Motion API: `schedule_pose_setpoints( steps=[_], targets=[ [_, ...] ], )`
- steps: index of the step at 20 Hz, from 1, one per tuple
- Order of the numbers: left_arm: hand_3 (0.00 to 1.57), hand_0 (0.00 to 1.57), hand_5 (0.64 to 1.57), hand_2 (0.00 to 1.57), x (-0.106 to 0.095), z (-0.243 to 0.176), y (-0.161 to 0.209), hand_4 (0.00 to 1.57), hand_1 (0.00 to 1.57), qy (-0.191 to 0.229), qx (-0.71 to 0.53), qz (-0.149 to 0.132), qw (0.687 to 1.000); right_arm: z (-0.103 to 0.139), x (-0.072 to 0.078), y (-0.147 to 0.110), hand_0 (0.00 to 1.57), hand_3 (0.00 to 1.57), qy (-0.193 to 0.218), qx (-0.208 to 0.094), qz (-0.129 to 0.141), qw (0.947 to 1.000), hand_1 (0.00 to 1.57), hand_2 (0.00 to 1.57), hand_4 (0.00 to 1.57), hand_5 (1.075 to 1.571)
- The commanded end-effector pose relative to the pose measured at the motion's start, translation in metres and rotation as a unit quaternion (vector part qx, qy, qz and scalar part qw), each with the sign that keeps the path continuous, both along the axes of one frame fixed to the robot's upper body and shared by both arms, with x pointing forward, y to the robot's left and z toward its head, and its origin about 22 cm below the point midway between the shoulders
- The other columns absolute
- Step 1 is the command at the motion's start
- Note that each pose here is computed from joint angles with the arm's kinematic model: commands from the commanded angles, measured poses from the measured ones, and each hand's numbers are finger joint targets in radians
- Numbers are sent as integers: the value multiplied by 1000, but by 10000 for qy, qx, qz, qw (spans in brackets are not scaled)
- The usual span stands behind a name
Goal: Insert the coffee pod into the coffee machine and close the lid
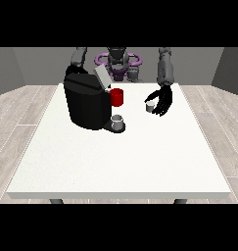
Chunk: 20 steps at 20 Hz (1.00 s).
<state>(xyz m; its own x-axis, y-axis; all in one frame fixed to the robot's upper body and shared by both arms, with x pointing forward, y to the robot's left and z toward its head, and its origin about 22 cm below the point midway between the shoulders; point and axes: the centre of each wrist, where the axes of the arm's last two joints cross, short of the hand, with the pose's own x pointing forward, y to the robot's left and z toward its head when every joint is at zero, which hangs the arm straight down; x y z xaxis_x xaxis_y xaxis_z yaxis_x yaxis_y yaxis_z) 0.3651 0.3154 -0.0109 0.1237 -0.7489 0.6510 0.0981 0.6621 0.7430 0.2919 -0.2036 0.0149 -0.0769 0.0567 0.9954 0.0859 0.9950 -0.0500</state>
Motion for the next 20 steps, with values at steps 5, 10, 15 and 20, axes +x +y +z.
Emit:
schedule_pose_setpoints(
  steps=[5, 10, 15, 20],
  targets=[
    [748, 836, 1571, 974, 0, -7, -1, 380, 836, -145, 312, -65, 9994, 0, 1, -14, 0, 0, 12, 315, -186, 9993, 0, 0, 505, 1571],
    [776, 899, 1571, 1011, 12, 6, -1, 309, 899, -402, 913, 18, 9950, -1, 5, -10, 0, 0, -149, 290, 100, 9994, 0, 0, 487, 1571],
    [1305, 1225, 1571, 1358, 6, -9, -6, 473, 1225, -302, 890, -288, 9952, -9, 0, -7, 0, 0, -57, 252, -70, 9996, 0, 0, 424, 1571],
    [1410, 1477, 1571, 1470, 31, 36, -15, 632, 1477, -645, 587, -1023, 9909, -25, 3, -39, 0, 0, 260, 257, -317, 9988, 0, 0, 438, 1571]
  ],
)
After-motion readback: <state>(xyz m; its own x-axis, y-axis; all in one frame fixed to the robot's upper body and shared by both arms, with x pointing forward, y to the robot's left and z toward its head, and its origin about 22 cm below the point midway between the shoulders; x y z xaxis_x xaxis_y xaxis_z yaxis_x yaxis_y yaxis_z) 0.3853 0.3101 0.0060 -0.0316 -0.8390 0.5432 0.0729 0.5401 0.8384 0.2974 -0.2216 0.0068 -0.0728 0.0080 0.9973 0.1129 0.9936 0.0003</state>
